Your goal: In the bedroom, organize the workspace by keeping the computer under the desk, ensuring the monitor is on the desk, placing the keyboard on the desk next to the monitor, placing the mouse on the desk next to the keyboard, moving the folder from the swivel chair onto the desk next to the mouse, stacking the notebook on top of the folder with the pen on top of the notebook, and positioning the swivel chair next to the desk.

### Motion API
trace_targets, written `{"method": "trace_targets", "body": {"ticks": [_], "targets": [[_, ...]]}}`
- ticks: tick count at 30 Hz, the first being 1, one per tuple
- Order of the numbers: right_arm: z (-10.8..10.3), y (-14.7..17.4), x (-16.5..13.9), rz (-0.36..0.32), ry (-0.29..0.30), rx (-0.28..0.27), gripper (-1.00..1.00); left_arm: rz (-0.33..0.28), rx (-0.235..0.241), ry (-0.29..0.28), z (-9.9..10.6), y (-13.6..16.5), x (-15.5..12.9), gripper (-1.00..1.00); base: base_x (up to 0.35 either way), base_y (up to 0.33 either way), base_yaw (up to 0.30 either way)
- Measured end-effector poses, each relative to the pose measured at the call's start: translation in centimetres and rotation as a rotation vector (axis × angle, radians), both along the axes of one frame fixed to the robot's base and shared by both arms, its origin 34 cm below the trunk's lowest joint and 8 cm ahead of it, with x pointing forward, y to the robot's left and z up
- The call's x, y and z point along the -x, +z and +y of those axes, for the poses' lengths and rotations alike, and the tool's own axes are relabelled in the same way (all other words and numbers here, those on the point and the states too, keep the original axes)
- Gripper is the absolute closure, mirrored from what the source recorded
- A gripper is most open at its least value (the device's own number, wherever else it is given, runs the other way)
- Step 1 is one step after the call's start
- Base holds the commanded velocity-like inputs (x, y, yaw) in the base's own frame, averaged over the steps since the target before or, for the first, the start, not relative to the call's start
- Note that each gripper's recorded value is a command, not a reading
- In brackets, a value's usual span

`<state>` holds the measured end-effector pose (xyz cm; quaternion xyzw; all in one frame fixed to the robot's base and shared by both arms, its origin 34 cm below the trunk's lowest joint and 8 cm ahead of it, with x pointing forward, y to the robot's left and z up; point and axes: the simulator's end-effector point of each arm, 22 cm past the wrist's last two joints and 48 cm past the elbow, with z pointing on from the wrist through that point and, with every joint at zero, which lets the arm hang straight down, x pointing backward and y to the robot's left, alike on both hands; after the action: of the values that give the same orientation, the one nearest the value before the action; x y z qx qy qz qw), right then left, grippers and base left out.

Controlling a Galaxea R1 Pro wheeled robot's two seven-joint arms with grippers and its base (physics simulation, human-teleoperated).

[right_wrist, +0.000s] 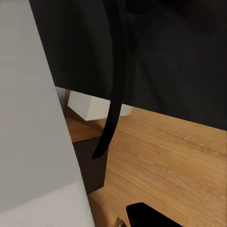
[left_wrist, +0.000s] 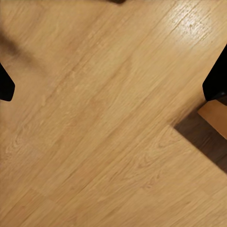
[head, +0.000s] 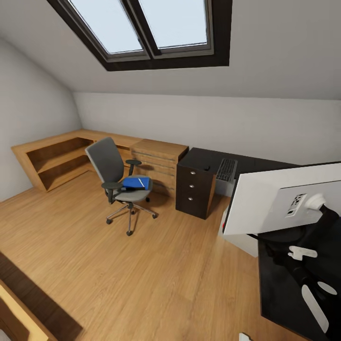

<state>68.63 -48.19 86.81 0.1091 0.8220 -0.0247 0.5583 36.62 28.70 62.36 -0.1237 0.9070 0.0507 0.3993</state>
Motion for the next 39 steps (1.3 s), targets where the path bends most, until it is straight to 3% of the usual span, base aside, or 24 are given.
{"method": "trace_targets", "body": {"ticks": [17,24,39], "targets": [[0.5,-0.1,-0.1,-0.001,0.019,-0.008,-1.0,0.0,0.0,0.0,0.0,0.0,0.0,-1.0,0.0,0.0,-0.015],[2.9,0.1,-0.3,-0.016,0.124,-0.049,-1.0,0.0,0.0,0.0,0.0,0.0,0.0,-1.0,0.0,0.0,0.0],[3.3,0.6,-0.4,-0.024,0.136,-0.056,-1.0,-0.009,0.0,0.0,0.0,0.2,-0.3,-1.0,0.0,0.0,-0.118]]}}
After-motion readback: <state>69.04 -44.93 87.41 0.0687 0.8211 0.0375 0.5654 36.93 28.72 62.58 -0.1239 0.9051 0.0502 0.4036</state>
